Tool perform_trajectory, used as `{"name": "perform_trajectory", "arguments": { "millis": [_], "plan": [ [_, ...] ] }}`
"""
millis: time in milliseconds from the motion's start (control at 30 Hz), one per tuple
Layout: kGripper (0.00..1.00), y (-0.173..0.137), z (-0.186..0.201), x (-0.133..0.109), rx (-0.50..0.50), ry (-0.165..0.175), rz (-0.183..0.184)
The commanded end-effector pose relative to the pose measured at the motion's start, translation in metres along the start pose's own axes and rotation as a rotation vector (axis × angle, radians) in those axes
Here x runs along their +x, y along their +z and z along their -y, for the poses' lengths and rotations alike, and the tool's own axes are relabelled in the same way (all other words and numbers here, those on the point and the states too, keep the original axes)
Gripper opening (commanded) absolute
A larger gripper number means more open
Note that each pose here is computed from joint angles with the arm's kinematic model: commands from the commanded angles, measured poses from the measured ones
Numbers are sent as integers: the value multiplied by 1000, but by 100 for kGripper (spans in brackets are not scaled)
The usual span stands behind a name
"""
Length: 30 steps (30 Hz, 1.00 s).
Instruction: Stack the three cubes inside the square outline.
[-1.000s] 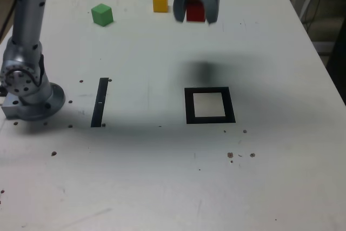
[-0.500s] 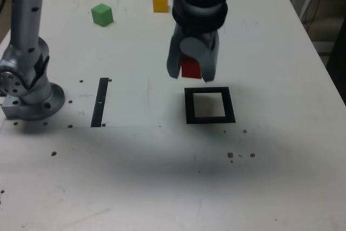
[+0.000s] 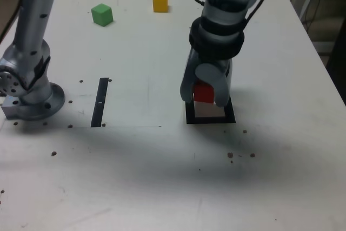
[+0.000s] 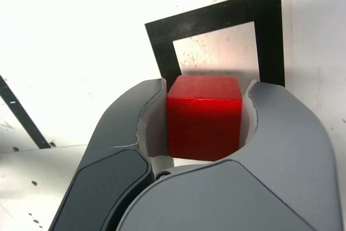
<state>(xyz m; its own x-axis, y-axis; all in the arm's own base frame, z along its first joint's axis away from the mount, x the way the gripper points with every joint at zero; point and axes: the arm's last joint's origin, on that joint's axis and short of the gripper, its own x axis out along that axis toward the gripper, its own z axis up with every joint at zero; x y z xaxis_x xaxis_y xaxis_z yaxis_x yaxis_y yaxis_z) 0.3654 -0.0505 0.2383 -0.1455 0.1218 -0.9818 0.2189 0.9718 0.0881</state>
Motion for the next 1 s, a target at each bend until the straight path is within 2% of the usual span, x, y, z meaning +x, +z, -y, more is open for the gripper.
{"name": "perform_trajectory", "arguments": {
  "millis": [0, 133, 400, 767, 833, 967],
  "plan": [
    [25, 4, 0, 4, -2, 7, 4],
    [27, 7, 0, 8, -3, 15, 11],
    [42, 7, -2, 17, -10, 29, 5],
    [45, 6, -4, 23, -15, 30, -1],
    [51, 6, -4, 24, -15, 31, -2],
    [72, 7, -5, 25, -13, 32, -2]
  ]
}}
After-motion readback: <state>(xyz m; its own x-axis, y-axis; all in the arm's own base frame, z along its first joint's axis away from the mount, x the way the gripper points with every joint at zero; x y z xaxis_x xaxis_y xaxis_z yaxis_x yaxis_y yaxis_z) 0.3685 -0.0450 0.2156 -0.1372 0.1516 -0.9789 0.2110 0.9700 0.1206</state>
